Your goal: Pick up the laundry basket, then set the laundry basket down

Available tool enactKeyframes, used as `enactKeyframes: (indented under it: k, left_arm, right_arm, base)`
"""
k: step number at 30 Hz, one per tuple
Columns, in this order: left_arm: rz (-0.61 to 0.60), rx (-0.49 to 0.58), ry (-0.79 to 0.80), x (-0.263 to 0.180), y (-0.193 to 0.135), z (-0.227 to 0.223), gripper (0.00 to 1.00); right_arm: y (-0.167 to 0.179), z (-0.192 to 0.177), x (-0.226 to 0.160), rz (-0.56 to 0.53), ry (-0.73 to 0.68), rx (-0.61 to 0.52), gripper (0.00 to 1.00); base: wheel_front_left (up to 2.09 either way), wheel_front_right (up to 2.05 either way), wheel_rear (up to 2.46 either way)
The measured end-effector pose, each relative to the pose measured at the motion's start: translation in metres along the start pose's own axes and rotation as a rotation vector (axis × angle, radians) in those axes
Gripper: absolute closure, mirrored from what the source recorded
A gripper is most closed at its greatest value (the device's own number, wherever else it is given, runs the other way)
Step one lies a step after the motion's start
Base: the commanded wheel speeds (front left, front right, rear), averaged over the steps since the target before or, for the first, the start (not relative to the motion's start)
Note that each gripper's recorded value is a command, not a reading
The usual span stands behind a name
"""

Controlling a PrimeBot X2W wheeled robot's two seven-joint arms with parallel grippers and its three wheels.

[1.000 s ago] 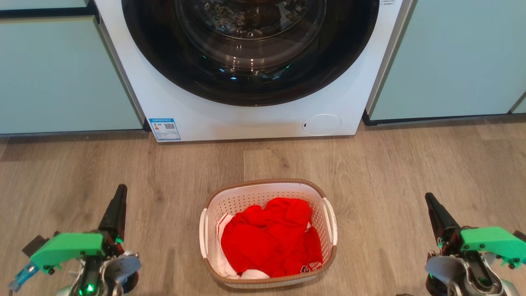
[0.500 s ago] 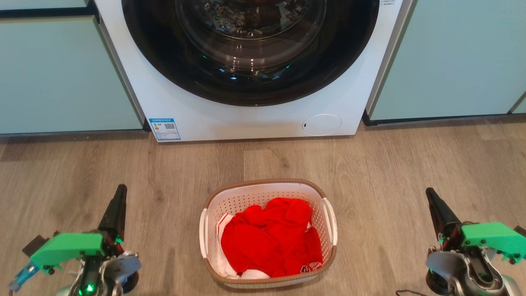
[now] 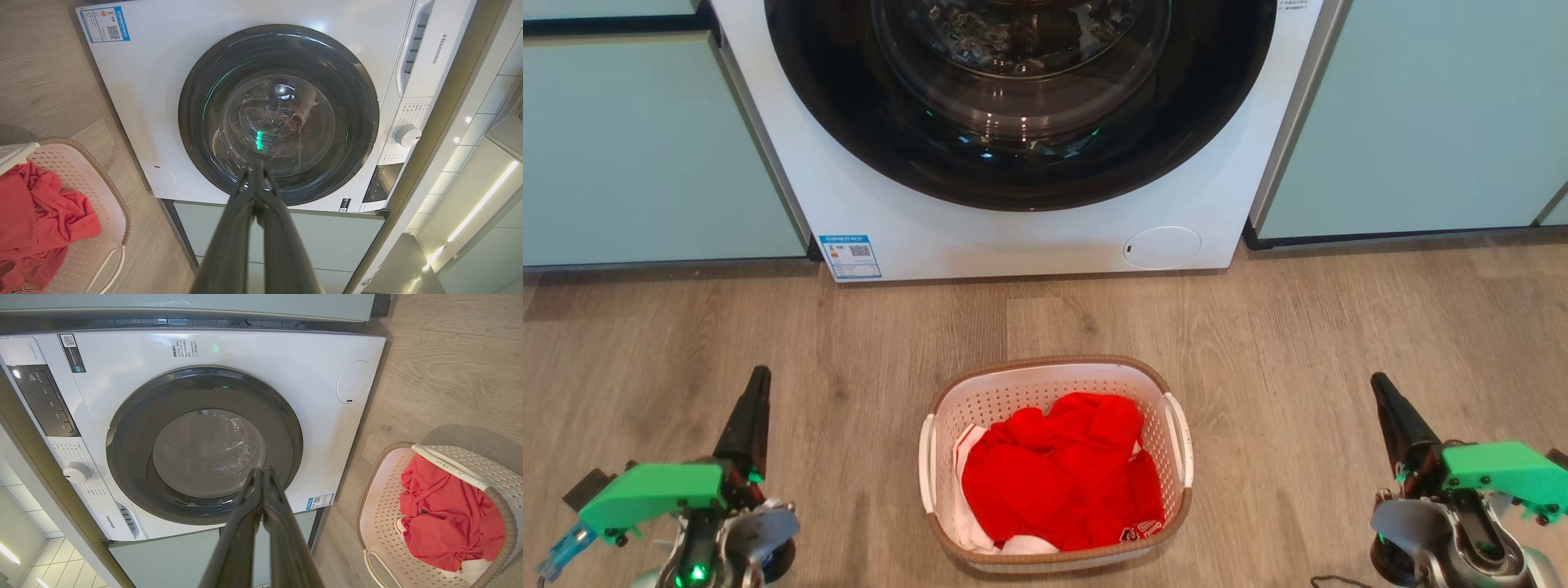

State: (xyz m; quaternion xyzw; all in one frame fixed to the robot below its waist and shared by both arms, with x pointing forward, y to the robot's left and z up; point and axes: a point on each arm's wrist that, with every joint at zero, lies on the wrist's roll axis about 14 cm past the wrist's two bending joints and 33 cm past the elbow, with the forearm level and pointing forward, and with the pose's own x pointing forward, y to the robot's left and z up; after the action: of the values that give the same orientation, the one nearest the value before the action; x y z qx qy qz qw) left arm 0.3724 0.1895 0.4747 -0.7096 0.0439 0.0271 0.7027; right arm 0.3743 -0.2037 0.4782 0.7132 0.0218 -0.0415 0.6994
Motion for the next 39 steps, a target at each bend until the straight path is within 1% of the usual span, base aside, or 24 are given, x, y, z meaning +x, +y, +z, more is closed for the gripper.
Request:
enactKeyframes:
  k: [39]
  left_arm:
    - [-0.001, -0.004, -0.008, -0.0002, -0.0001, 0.0023, 1.0]
  right_arm:
    - [0.0001, 0.0027, -0.0002, 0.001, -0.006, 0.001, 1.0]
  base:
    - [0.0, 0.0, 0.0]
